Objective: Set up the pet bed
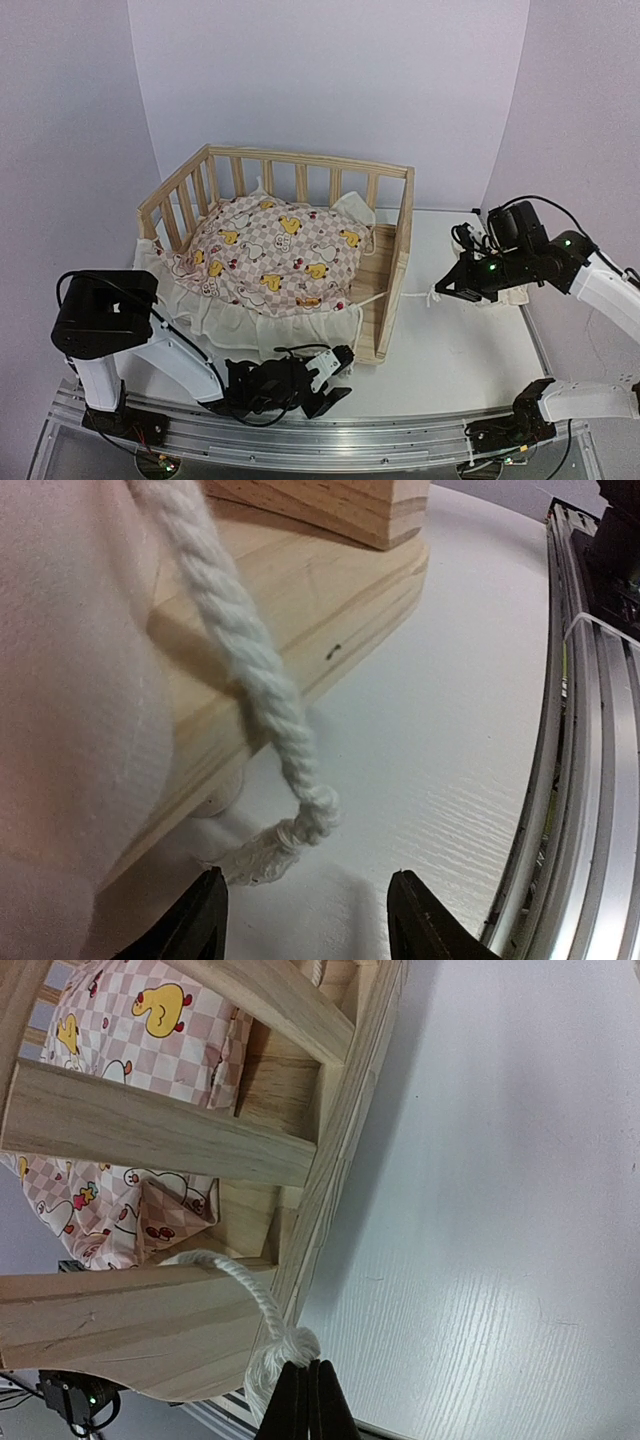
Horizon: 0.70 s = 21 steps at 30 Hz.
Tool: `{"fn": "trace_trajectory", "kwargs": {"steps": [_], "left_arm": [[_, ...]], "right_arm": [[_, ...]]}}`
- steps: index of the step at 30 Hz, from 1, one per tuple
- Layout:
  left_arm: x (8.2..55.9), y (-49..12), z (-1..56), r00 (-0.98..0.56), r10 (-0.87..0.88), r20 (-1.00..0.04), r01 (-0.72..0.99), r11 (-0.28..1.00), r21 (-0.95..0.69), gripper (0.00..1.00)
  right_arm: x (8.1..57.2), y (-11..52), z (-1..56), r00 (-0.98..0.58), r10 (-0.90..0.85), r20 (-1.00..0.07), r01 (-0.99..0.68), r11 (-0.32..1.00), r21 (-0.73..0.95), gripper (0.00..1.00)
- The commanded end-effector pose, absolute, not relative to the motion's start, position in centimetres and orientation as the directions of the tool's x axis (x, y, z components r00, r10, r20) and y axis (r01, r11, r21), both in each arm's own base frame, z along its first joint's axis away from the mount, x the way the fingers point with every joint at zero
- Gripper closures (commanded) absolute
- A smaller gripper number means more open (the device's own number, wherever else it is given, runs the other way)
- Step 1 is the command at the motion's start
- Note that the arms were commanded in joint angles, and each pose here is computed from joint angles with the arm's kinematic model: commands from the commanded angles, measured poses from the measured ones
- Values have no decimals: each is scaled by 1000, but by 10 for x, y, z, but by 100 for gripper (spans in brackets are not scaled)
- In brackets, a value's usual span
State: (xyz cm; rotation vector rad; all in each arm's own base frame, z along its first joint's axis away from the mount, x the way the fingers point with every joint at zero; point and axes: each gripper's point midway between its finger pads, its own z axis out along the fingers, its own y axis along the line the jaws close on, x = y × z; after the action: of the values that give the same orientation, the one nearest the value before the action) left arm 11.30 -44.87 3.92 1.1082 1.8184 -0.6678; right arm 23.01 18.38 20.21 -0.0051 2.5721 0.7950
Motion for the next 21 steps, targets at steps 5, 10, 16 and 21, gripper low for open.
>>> {"fn": "trace_trajectory", "kwargs": {"steps": [5,10,16,21], "left_arm": [[135,-475,62,-262,266,-928,832,549,-78,45],[136,-474,55,-274,276,-921,835,544,-85,65],[135,-478,66,-247,250,-936,850,520,-86,100],[113,-494,116,-86,236,-968,936,352,2,100]], "right_arm": [[229,191,228,-876,109,-470,-203,800,565,100],[229,191,229,-872,106,-477,-211,800,562,100],[229,190,235,-865,103,-490,-222,799,560,100],[232,172,252,-835,137,-532,-182,844,504,100]]}}
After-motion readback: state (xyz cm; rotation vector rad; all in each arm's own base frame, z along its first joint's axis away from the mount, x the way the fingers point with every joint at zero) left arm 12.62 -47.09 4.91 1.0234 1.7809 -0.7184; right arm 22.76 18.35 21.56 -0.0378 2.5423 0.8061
